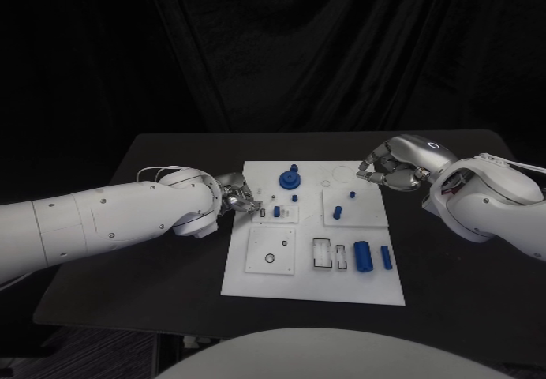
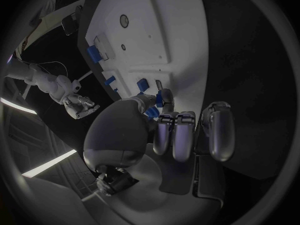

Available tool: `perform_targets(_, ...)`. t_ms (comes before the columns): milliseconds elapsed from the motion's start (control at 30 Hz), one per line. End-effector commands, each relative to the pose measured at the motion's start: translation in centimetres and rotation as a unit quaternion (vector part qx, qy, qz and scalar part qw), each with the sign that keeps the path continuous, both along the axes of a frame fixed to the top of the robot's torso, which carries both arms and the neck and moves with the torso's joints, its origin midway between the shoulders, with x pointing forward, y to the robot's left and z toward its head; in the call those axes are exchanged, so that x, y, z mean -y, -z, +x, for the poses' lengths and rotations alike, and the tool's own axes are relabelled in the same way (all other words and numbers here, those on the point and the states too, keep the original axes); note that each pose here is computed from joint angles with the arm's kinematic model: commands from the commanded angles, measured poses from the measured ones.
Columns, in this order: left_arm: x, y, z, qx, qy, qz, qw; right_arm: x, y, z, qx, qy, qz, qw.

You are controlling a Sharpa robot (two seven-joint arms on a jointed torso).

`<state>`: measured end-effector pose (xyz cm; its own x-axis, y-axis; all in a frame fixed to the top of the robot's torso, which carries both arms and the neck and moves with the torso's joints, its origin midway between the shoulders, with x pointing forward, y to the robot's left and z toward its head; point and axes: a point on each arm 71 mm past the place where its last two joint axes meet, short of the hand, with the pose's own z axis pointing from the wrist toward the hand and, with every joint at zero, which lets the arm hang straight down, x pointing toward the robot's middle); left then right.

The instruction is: Assemble the parts on the task board

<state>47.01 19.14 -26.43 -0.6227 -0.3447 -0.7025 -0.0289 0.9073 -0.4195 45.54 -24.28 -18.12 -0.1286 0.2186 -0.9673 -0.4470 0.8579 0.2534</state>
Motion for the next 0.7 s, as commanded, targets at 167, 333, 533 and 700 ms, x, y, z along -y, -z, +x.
perform_targets(167,0.43,0.56,-0.20,0.014,0.005,0.012,1.000,0.14,0.15,-0.02,-0.006,0.009,0.000,1.000)
perform_targets(333,0.71,0.87,-0.33,0.012,0.008,0.012,1.000,0.09,0.17,-0.01,-0.007,0.008,0.001,1.000)
perform_targets(533,0.83,1.02,-0.44,0.012,0.009,0.012,1.000,0.09,0.17,0.00,-0.007,0.009,0.001,1.000)
perform_targets(700,0.92,1.09,-0.52,0.010,0.010,0.012,1.000,0.11,0.20,0.01,-0.008,0.009,0.001,1.000)
